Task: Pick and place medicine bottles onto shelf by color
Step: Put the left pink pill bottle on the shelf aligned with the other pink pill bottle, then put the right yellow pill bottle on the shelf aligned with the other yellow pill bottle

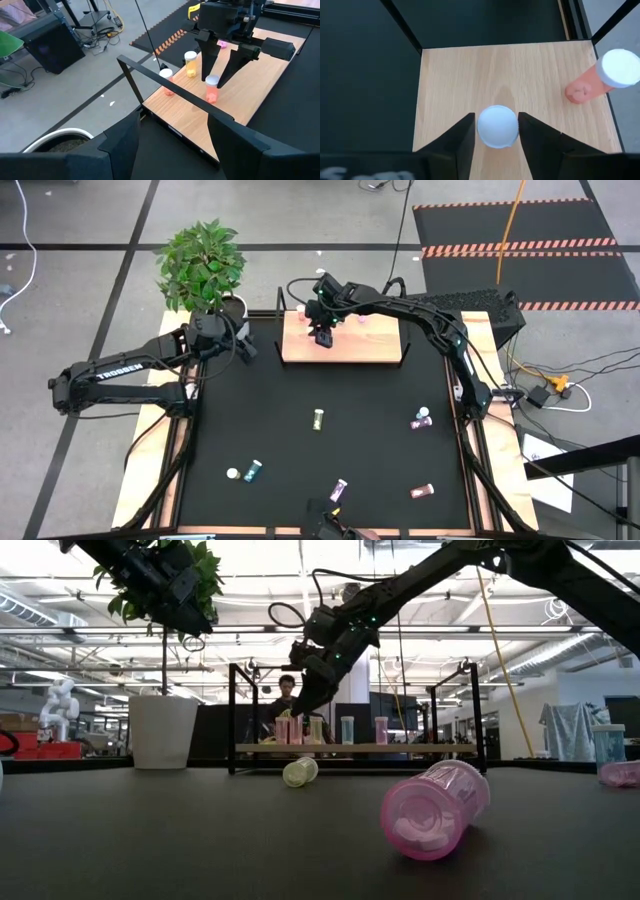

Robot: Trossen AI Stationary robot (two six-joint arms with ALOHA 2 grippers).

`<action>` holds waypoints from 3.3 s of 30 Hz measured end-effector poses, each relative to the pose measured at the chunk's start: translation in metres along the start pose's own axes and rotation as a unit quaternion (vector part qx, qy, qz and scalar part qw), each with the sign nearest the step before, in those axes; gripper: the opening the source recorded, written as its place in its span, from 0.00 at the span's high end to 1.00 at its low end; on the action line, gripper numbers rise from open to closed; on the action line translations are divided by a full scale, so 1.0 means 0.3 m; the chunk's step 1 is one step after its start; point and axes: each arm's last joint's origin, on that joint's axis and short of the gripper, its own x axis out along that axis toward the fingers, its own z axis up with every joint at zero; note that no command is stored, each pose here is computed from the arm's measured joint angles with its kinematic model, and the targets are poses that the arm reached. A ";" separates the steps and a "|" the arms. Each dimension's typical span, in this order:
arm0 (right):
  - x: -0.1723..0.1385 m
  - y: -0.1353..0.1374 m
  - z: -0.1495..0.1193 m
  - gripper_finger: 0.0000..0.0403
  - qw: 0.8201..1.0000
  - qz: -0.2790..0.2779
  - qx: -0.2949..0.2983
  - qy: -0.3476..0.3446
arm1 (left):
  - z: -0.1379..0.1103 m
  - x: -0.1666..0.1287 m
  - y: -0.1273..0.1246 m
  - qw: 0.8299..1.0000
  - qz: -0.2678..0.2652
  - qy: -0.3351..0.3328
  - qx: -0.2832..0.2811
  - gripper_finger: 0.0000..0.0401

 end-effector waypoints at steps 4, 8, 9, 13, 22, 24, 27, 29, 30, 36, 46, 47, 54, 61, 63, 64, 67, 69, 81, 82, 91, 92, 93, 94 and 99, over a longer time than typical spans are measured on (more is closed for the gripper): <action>0.000 -0.001 0.002 0.66 1.000 -0.002 -0.003 -0.003 | 0.000 0.000 0.000 1.000 0.000 0.000 0.000 0.42; 0.000 -0.002 0.002 0.68 1.000 -0.014 -0.010 0.001 | 0.000 0.000 0.000 1.000 0.000 0.000 0.000 0.42; 0.000 -0.002 0.002 0.69 1.000 -0.014 -0.012 0.001 | 0.000 0.000 0.000 1.000 0.000 0.000 0.000 0.42; 0.000 -0.002 0.002 0.70 1.000 -0.014 -0.015 0.001 | 0.000 0.000 0.000 1.000 0.000 0.000 0.000 0.42; 0.027 0.034 0.046 0.70 0.997 -0.020 -0.057 -0.042 | 0.000 0.000 0.001 1.000 0.001 0.000 0.009 0.42; 0.033 0.043 0.054 0.70 0.997 -0.019 -0.056 -0.050 | 0.000 0.001 0.004 1.000 0.003 0.000 0.008 0.42; 0.030 0.036 0.063 0.70 0.996 -0.028 -0.056 -0.064 | 0.001 0.003 0.007 1.000 0.005 0.000 0.007 0.42; 0.027 0.026 0.062 0.70 0.996 -0.039 -0.055 -0.064 | 0.004 0.003 0.009 1.000 0.007 -0.005 0.006 0.42; 0.026 0.020 0.060 0.70 0.996 -0.042 -0.054 -0.063 | 0.006 0.004 0.010 1.000 0.008 -0.008 0.006 0.42; 0.035 -0.012 0.043 0.70 0.996 -0.047 -0.034 -0.063 | 0.015 0.003 0.010 1.000 0.007 -0.020 0.009 0.42; 0.044 -0.012 0.035 0.70 0.997 -0.043 -0.029 -0.055 | 0.014 0.004 0.010 1.000 0.007 -0.019 0.008 0.42; 0.047 -0.011 0.030 0.70 0.998 -0.041 -0.027 -0.050 | 0.014 0.004 0.010 1.000 0.007 -0.019 0.008 0.42; 0.048 -0.011 0.027 0.68 0.998 -0.039 -0.025 -0.045 | 0.014 0.004 0.010 1.000 0.006 -0.019 0.008 0.42; 0.048 -0.009 0.029 0.64 0.998 -0.026 -0.024 -0.053 | 0.014 0.004 0.010 1.000 0.005 -0.019 -0.006 0.42; 0.048 -0.010 0.031 0.62 0.998 -0.027 -0.018 -0.056 | 0.014 0.004 0.010 1.000 0.005 -0.019 -0.013 0.42; 0.047 -0.011 0.033 0.61 0.998 -0.028 -0.016 -0.059 | 0.014 0.004 0.010 1.000 0.005 -0.019 -0.015 0.42; 0.046 -0.013 0.037 0.55 0.997 -0.031 -0.013 -0.065 | 0.014 0.004 0.010 1.000 0.005 -0.019 -0.018 0.42; 0.046 -0.015 0.040 0.50 0.997 -0.033 -0.007 -0.070 | 0.014 0.004 0.010 1.000 0.005 -0.019 -0.021 0.42; -0.143 0.028 0.111 0.34 0.994 -0.054 0.009 -0.093 | 0.014 0.002 0.001 0.998 -0.023 -0.018 -0.055 0.42; -0.180 0.036 0.120 0.34 0.994 -0.055 0.014 -0.096 | 0.014 0.002 -0.002 0.998 -0.031 -0.017 -0.059 0.42; -0.464 0.125 0.182 0.35 0.983 -0.071 0.077 -0.148 | 0.001 0.005 -0.072 0.984 -0.124 0.022 -0.126 0.42; -0.477 0.136 0.181 0.36 0.983 -0.069 0.088 -0.145 | -0.006 0.005 -0.083 0.982 -0.131 0.033 -0.135 0.42; -0.489 0.150 0.183 0.37 0.982 -0.066 0.096 -0.149 | -0.016 0.005 -0.094 0.979 -0.135 0.051 -0.143 0.42; -0.501 0.166 0.182 0.37 0.980 -0.063 0.108 -0.153 | -0.025 0.004 -0.104 0.976 -0.139 0.067 -0.151 0.42; -0.528 0.288 0.131 0.41 0.971 -0.073 0.160 -0.161 | -0.064 -0.002 -0.144 0.967 -0.159 0.131 -0.149 0.42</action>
